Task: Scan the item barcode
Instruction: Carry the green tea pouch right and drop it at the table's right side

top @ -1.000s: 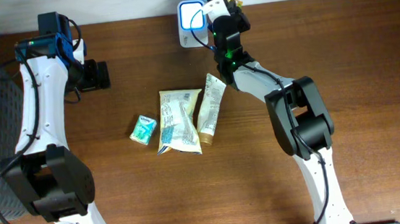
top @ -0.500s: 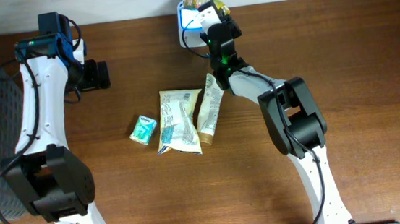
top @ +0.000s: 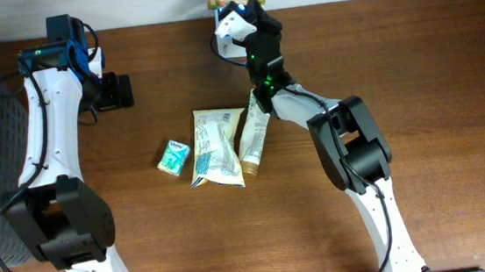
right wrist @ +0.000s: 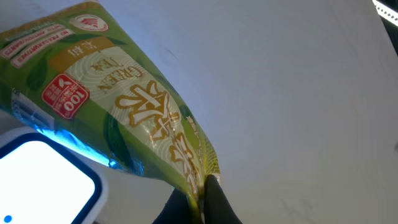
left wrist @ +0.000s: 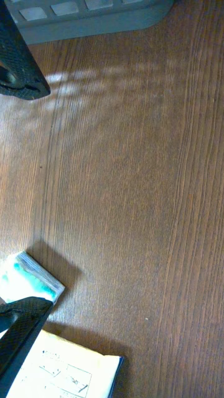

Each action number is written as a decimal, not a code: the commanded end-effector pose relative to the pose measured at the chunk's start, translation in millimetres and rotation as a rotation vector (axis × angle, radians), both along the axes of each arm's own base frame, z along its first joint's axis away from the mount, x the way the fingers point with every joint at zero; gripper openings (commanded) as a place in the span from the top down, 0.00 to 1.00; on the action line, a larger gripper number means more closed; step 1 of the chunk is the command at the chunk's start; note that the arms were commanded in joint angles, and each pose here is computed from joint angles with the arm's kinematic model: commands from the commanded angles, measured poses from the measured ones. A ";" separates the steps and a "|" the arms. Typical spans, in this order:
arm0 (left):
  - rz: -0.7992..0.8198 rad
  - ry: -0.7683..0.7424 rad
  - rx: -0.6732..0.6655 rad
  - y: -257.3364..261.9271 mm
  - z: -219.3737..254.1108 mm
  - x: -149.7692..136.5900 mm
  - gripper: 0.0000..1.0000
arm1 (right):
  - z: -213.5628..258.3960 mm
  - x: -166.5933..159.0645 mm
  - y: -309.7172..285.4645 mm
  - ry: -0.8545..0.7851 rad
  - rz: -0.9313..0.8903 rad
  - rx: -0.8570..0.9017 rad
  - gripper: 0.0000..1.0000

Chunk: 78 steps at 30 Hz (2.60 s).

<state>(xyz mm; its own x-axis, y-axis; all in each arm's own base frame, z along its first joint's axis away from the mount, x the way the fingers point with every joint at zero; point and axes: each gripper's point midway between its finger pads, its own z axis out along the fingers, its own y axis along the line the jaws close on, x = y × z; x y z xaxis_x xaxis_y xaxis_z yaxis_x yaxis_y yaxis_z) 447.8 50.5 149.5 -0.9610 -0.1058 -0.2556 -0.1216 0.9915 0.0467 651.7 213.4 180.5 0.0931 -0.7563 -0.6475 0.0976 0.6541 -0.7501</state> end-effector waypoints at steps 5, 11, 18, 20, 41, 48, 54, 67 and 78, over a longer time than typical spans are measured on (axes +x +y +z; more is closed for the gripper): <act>0.004 -0.005 -0.008 -1.1 2.3 -1.0 0.01 | 59.6 -18.5 33.8 -0.107 0.020 -0.069 0.96; 0.006 -0.005 -0.008 -0.4 2.3 -1.1 0.01 | 110.0 -70.8 55.8 0.253 0.115 0.079 0.96; 0.006 -0.005 -0.008 -0.2 2.3 -1.1 0.01 | 189.4 -253.2 -53.7 0.707 -0.021 0.661 0.96; 0.006 -0.005 -0.008 -0.4 2.3 -1.1 0.01 | 151.3 -287.6 -132.3 0.845 -0.342 0.829 0.96; 0.006 -0.005 -0.008 -0.1 2.3 -1.1 0.01 | -18.2 -253.7 -380.8 0.793 -0.863 1.359 0.44; 0.006 -0.005 -0.008 -0.2 2.3 -1.1 0.01 | 39.3 -226.2 -213.5 1.154 -0.282 1.278 0.16; 0.006 -0.005 -0.008 -0.2 2.3 -1.1 0.01 | -15.8 -240.1 -43.7 1.460 -0.182 1.200 0.02; 0.006 -0.005 -0.008 -0.2 2.3 -1.1 0.01 | -153.0 -280.2 15.3 1.770 -0.377 0.979 0.96; 0.006 -0.005 -0.008 -0.2 2.3 -1.1 0.01 | -126.5 -321.4 -24.4 1.567 -0.648 0.380 0.24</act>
